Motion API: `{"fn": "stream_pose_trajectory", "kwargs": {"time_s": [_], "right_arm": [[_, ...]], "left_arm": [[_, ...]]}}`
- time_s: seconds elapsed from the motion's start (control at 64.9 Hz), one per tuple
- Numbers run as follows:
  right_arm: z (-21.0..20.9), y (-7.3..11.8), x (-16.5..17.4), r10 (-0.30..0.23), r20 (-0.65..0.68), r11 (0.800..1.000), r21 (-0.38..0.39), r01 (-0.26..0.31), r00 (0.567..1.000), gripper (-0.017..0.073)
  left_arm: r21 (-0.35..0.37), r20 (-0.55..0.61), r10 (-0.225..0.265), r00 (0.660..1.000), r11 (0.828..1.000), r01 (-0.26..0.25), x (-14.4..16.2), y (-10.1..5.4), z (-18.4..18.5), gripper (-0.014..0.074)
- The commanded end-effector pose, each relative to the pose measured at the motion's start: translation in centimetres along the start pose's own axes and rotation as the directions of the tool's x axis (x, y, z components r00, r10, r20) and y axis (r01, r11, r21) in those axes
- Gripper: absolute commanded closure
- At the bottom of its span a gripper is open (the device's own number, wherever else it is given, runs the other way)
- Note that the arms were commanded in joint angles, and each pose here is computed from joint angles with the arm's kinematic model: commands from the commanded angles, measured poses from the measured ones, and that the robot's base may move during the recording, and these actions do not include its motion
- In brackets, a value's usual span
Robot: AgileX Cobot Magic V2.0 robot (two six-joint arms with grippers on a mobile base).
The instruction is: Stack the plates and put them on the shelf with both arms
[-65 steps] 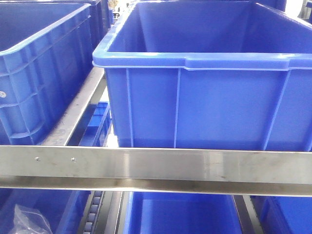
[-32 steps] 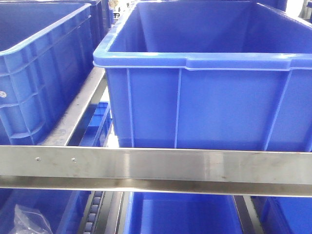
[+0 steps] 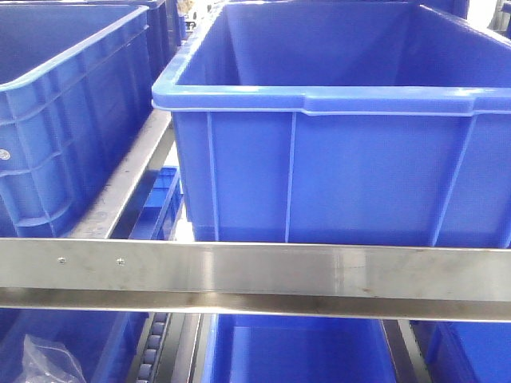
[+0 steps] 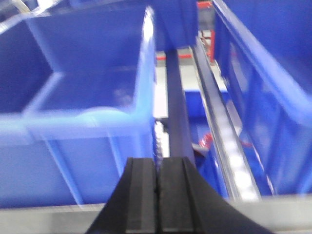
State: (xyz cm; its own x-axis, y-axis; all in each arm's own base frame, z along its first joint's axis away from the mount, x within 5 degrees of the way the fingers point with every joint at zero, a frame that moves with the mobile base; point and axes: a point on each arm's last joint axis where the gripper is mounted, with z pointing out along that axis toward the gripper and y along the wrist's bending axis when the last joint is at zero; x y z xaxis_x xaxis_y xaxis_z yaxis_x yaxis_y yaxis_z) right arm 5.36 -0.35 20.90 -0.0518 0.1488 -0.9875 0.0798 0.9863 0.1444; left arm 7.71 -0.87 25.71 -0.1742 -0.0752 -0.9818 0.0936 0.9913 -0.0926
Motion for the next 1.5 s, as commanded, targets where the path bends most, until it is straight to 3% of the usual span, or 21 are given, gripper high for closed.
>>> {"fn": "stream_pose_trajectory", "kwargs": {"time_s": [0.0,1.311,1.388,1.48], "right_arm": [[-0.06,-0.07,-0.44,0.0,0.16,1.0,-0.003,0.001,0.987,0.051],[0.14,-0.2,0.28,0.002,0.164,1.0,-0.002,-0.001,0.987,0.051],[0.14,-0.2,0.28,0.002,0.164,1.0,-0.002,-0.001,0.987,0.051],[0.14,-0.2,0.28,0.002,0.164,1.0,-0.002,-0.001,0.987,0.051]], "left_arm": [[0.001,0.1,-0.011,0.995,1.0,0.011,-1.69,-0.08,-0.08,0.0495],[0.001,0.1,-0.011,0.995,1.0,0.011,-1.69,-0.08,-0.08,0.0495],[-0.017,0.101,0.074,0.992,0.997,-0.073,-1.63,0.02,-0.19,0.0495],[-0.019,0.138,0.084,0.987,0.996,-0.083,-1.33,0.04,-0.77,0.0495]]}}
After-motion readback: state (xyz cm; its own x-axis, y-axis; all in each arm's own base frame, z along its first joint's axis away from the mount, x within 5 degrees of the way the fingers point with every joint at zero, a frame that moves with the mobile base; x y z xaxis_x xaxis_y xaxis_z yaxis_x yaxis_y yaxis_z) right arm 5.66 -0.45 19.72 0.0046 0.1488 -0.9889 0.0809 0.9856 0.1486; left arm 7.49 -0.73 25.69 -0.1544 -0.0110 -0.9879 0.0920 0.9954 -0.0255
